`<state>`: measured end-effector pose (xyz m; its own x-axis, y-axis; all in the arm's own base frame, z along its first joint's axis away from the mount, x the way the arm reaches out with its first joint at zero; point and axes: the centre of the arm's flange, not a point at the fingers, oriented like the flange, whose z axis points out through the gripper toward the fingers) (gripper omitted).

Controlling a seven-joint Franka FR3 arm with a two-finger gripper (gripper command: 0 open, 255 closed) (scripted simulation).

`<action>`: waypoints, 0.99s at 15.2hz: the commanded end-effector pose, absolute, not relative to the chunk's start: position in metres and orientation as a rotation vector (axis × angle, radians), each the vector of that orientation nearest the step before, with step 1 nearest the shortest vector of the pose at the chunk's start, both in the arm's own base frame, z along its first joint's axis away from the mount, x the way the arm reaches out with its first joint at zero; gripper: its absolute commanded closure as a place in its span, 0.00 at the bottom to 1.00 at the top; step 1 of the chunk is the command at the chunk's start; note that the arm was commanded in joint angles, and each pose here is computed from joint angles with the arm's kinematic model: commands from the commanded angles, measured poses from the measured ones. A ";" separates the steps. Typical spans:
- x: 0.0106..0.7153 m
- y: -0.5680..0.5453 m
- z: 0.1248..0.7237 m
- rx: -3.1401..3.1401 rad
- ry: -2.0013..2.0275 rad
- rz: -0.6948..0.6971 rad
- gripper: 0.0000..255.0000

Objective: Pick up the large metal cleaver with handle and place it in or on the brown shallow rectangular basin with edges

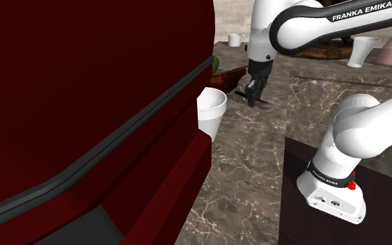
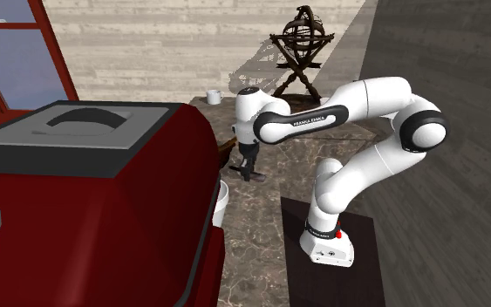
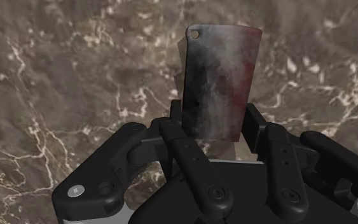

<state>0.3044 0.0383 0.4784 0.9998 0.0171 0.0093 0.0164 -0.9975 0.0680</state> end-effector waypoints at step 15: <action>0.304 0.037 0.513 3.064 0.027 0.009 1.00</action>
